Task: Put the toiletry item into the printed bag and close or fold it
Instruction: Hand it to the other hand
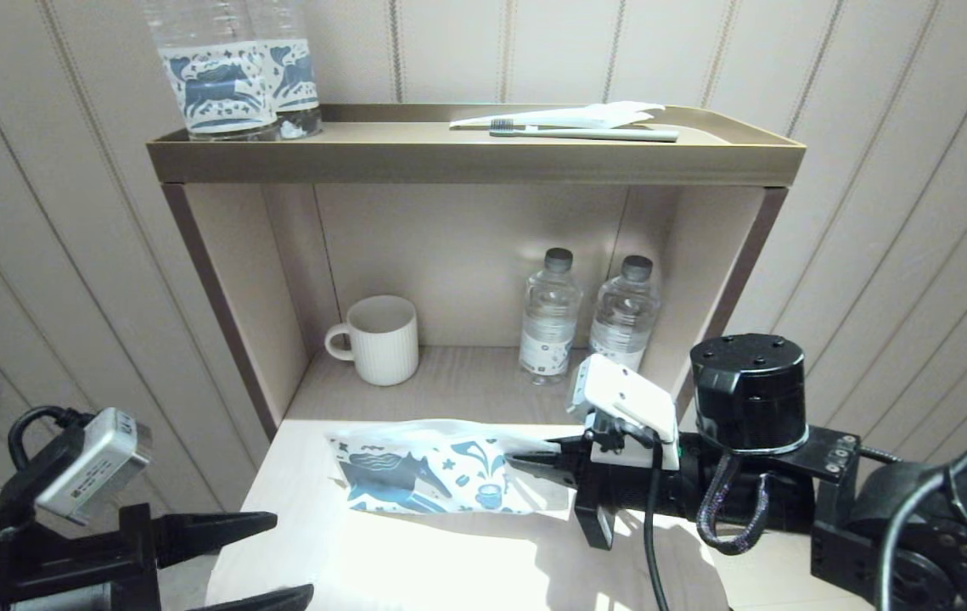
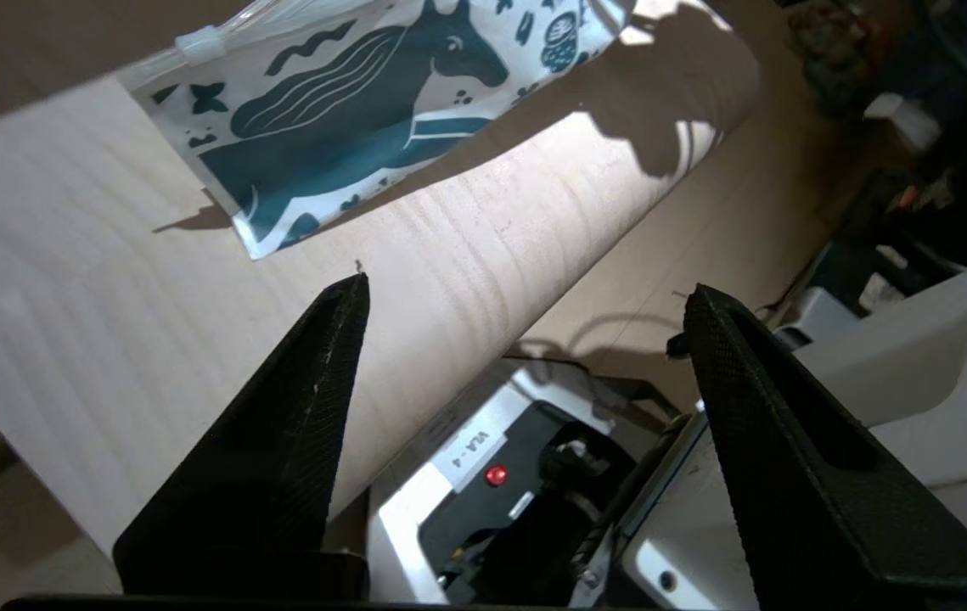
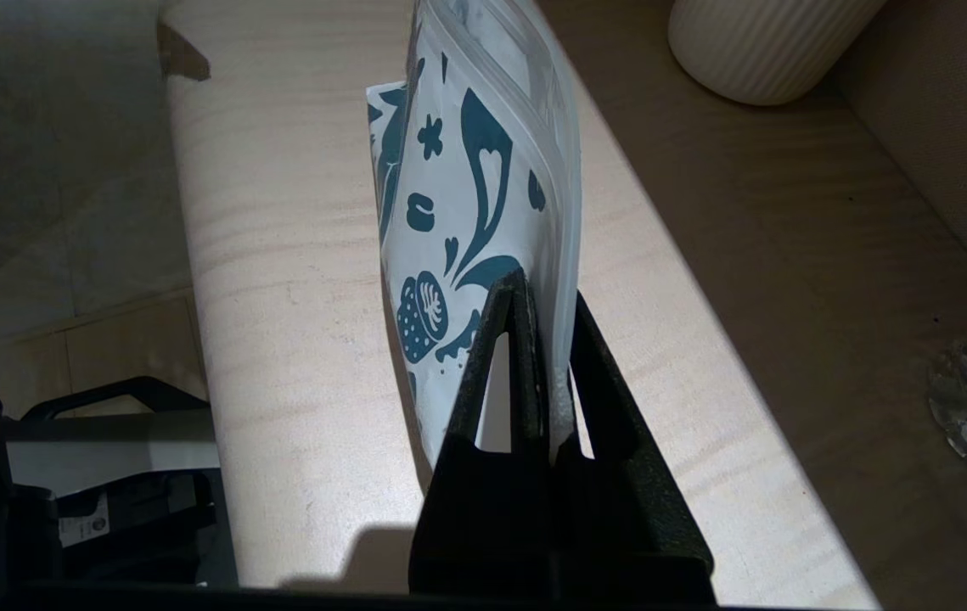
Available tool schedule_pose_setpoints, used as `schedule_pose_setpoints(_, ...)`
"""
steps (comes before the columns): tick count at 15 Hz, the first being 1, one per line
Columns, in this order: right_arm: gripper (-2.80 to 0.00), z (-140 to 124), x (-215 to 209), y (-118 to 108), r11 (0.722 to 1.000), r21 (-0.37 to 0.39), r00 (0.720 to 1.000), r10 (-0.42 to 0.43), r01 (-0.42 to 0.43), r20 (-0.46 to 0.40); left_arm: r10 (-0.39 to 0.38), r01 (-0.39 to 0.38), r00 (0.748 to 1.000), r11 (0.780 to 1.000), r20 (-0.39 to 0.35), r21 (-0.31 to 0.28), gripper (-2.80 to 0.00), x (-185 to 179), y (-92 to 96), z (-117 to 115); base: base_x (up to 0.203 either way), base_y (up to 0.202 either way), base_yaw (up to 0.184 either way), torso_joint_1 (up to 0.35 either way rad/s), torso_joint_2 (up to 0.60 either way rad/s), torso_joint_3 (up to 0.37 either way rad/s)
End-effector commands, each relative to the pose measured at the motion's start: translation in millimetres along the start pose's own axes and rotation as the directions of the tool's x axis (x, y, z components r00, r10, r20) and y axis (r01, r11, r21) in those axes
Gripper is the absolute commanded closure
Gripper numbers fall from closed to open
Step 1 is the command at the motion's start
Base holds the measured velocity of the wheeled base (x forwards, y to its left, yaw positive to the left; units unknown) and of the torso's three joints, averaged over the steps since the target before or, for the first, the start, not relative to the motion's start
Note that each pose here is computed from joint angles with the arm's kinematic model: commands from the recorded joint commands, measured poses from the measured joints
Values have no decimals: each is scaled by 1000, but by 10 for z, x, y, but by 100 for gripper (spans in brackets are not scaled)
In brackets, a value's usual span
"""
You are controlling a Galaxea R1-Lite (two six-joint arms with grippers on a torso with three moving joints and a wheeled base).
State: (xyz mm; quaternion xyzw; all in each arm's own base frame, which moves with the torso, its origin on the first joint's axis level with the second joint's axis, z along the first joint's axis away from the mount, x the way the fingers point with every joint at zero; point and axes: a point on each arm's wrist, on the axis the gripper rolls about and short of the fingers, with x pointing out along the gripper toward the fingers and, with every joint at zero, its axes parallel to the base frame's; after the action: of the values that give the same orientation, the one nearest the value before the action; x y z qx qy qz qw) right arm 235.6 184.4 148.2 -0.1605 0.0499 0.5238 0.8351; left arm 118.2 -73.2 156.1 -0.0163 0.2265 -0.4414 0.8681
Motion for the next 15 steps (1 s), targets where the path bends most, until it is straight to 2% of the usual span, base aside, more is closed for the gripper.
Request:
schedule_pose_setpoints(1, 0, 5, -5, 2, 1000, -5, 1000, 3, -3, 5, 22, -21, 999, 1000, -30, 15, -280, 52, 123, -28, 0, 0, 0, 0, 0, 0)
schedule_pose_setpoints(4, 0, 1, -6, 5, 1000, -5, 1000, 4, -4, 4, 63, -60, 998, 995, -32, 75, -280, 5, 402, -62, 0, 0, 0, 0, 0, 0)
schedule_pose_setpoints(7, 0, -1, 0, 12, 1000, -5, 1000, 8, -8, 3, 89, -68, 992, 974, -90, 215, -280, 41, 707, -190, 0, 0, 0, 0, 0, 0)
schedule_pose_setpoints(9, 0, -3, 16, 37, 1000, -6, 1000, 17, -17, 2, 66, -31, 991, 960, -116, 278, -280, 101, 847, -232, 0, 0, 0, 0, 0, 0)
schedule_pose_setpoints(10, 0, -8, 20, 37, 1000, -5, 1000, 18, -18, 0, 48, -12, 992, 957, -116, 290, -280, 131, 888, -221, 0, 0, 0, 0, 0, 0)
schedule_pose_setpoints(13, 0, -12, 35, 38, 1000, -6, 1000, 22, -22, 0, -17, 52, 994, 945, -111, 324, -280, 241, 954, -154, 0, 0, 0, 0, 0, 0)
schedule_pose_setpoints(15, 0, -10, 42, 50, 1000, -7, 1000, 26, -26, 0, -76, 113, 990, 932, -121, 344, -280, 362, 923, -107, 0, 0, 0, 0, 0, 0)
